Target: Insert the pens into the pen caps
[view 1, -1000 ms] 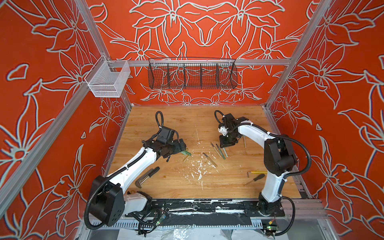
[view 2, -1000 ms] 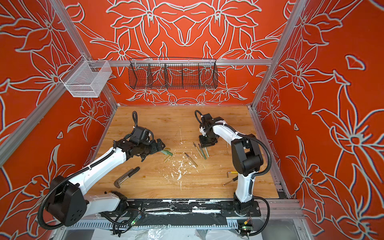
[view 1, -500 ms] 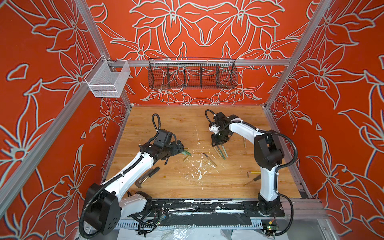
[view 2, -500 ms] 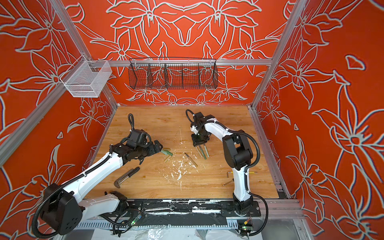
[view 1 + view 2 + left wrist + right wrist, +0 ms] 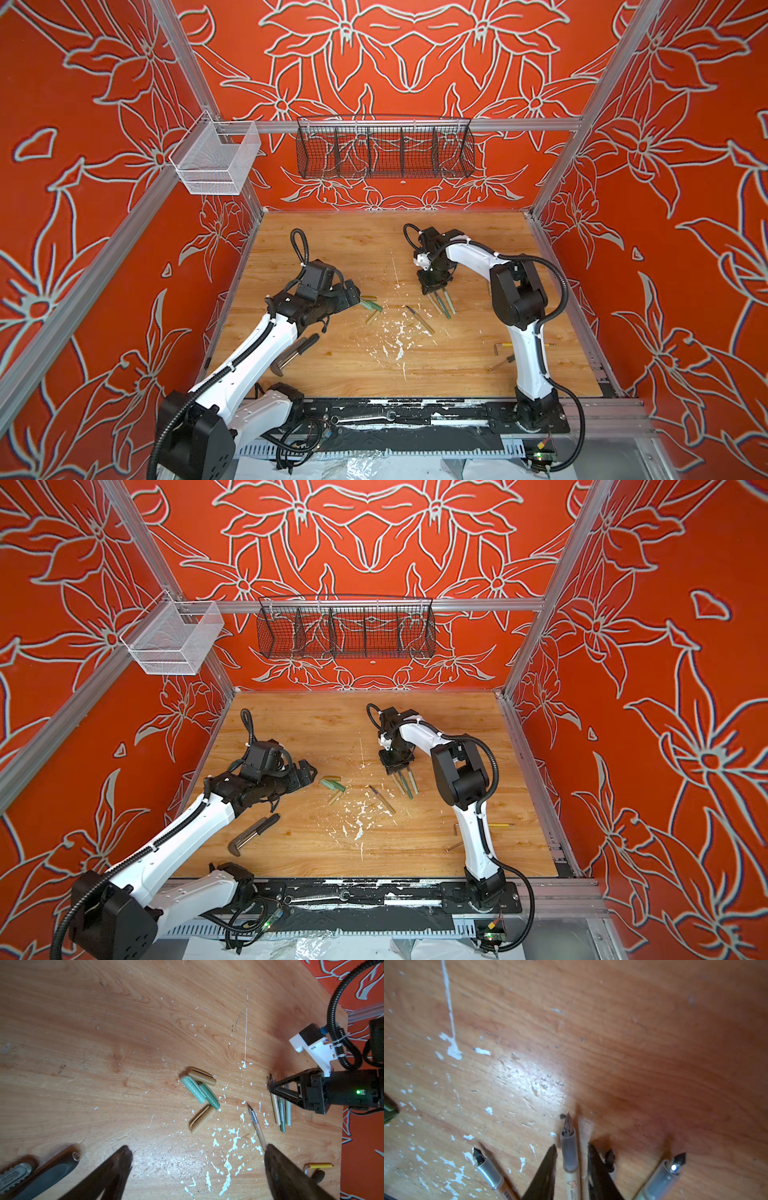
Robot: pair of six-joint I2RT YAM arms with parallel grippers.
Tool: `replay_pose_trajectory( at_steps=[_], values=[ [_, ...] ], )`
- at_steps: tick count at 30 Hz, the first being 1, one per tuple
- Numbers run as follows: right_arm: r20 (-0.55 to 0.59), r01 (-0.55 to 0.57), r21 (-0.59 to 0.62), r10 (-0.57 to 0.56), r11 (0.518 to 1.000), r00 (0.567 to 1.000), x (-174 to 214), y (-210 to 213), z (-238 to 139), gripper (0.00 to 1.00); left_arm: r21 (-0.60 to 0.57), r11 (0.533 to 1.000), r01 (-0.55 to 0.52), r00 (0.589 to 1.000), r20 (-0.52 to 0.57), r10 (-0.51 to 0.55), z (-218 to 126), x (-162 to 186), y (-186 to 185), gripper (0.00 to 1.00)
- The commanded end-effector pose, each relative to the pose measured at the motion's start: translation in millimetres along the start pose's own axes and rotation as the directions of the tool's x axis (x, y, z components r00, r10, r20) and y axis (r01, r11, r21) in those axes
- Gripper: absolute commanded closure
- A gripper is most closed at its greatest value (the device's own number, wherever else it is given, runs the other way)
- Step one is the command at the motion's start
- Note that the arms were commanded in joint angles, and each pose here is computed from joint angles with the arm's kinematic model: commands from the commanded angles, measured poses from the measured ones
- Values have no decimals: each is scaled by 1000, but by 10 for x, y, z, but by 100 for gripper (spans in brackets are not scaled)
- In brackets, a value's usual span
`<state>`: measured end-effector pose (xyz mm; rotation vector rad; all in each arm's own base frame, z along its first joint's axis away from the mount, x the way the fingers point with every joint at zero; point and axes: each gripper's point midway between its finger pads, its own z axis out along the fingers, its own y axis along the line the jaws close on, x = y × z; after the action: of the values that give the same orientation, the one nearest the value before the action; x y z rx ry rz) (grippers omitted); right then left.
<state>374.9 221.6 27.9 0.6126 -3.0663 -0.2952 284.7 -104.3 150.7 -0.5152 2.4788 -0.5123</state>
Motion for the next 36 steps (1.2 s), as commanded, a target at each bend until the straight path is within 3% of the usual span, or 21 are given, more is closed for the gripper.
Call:
replay_pose_trajectory(
  at_steps=[1, 8, 16, 20, 25, 31, 36],
  values=[
    [-65, 13, 38, -11, 999, 998, 94, 10, 102, 76, -14, 1000, -5, 1000, 1, 5, -21, -3, 66, 3],
    [-73, -3, -2, 2, 1000, 997, 30, 190, 120, 85, 48, 999, -23, 1000, -17, 24, 31, -23, -54, 3],
    [107, 26, -269, 4, 963, 994, -315, 744, -437, 89, 264, 961, -79, 994, -50, 96, 40, 19, -455, 0],
    [235, 94, -456, 18, 885, 972, -490, 1124, -863, 89, 402, 910, -101, 989, -61, 137, -9, 29, -728, 2],
    [351, 196, -637, 53, 746, 935, -604, 1529, -1436, 90, 511, 849, -132, 985, -29, 170, -96, -22, -967, 11],
    [434, 279, -738, 115, 615, 894, -657, 1786, -1902, 90, 598, 779, -186, 981, 74, 177, -220, -167, -1178, 33],
    [485, 347, -750, 112, 562, 867, -626, 1920, -2079, 91, 642, 739, -206, 978, 111, 176, -274, -227, -1288, 48]
  ],
)
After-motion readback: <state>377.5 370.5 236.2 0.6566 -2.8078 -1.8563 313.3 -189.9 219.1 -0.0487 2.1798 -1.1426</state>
